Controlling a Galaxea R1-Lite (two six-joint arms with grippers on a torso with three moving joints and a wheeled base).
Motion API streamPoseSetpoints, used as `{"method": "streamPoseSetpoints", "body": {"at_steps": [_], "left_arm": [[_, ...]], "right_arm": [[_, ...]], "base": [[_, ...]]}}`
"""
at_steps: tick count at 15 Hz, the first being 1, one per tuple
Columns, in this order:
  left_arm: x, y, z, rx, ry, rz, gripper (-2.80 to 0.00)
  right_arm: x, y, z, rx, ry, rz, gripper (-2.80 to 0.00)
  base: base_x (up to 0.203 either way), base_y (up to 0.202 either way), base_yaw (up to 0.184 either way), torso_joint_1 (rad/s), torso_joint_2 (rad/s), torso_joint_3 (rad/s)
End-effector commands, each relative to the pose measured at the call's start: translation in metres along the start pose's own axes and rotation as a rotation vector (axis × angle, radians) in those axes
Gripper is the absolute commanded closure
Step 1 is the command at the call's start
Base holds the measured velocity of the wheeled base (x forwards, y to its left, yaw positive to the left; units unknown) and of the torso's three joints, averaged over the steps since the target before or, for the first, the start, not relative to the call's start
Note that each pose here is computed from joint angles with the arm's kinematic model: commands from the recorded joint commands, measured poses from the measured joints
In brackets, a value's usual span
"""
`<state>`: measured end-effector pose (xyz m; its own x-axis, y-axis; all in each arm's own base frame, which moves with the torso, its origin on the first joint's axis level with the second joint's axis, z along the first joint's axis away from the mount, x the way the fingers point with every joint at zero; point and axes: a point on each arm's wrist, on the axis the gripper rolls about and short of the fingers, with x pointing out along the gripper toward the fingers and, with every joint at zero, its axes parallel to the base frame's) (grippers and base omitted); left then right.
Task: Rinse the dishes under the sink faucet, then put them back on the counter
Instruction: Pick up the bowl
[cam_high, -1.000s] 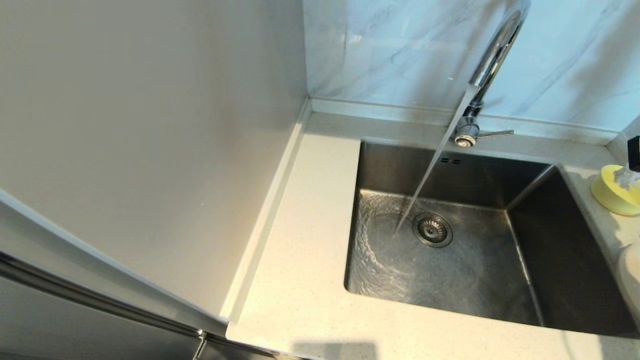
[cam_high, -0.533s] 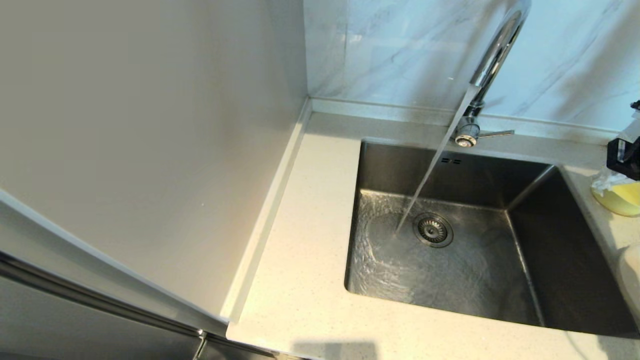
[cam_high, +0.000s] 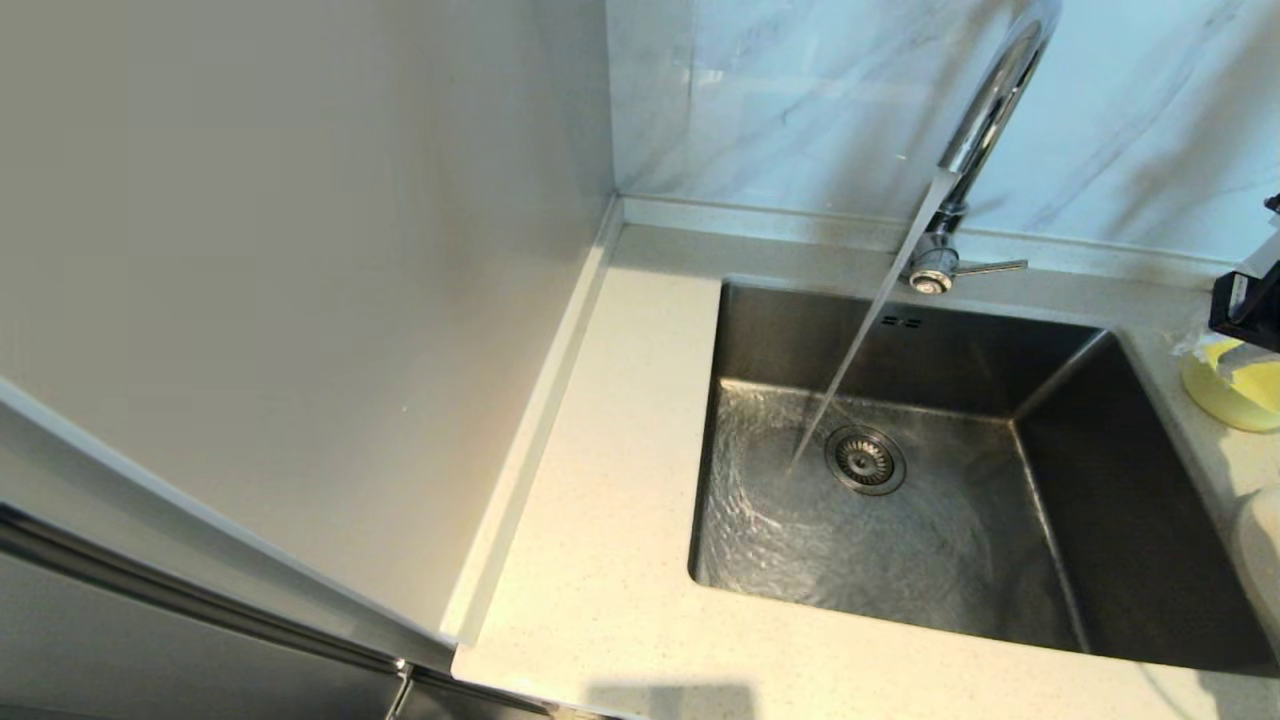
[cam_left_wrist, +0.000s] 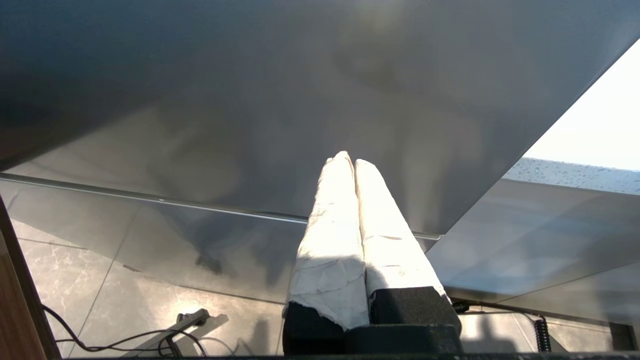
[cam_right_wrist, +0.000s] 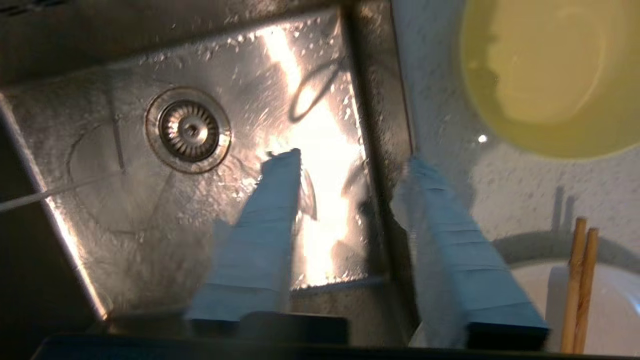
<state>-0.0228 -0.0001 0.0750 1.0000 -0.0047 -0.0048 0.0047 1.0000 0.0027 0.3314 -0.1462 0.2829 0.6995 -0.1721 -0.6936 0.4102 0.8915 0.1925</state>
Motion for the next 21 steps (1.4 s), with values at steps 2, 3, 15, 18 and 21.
{"method": "streamPoseSetpoints", "body": {"at_steps": [2,3,15,18,21], "left_arm": [[0.0,0.0,0.0,0.0,0.0,0.0,0.0],[0.0,0.0,0.0,0.0,0.0,0.0,0.0],[0.0,0.0,0.0,0.0,0.0,0.0,0.0],[0.0,0.0,0.0,0.0,0.0,0.0,0.0],[0.0,0.0,0.0,0.0,0.0,0.0,0.0]], "right_arm": [[0.01,-0.002,0.0,0.002,0.005,-0.022,-2.8],[0.017,-0.003,0.002,-0.002,-0.006,-0.033,-2.8],[0.073,-0.032,0.015,-0.032,-0.125,-0.151,-2.8],[0.084,-0.035,0.014,-0.041,-0.12,-0.192,-2.8],[0.093,-0.037,0.014,-0.042,-0.13,-0.214,-2.8]], "base": [[0.0,0.0,0.0,0.0,0.0,0.0],[0.0,0.0,0.0,0.0,0.0,0.0],[0.0,0.0,0.0,0.0,0.0,0.0],[0.0,0.0,0.0,0.0,0.0,0.0],[0.0,0.0,0.0,0.0,0.0,0.0]]}}
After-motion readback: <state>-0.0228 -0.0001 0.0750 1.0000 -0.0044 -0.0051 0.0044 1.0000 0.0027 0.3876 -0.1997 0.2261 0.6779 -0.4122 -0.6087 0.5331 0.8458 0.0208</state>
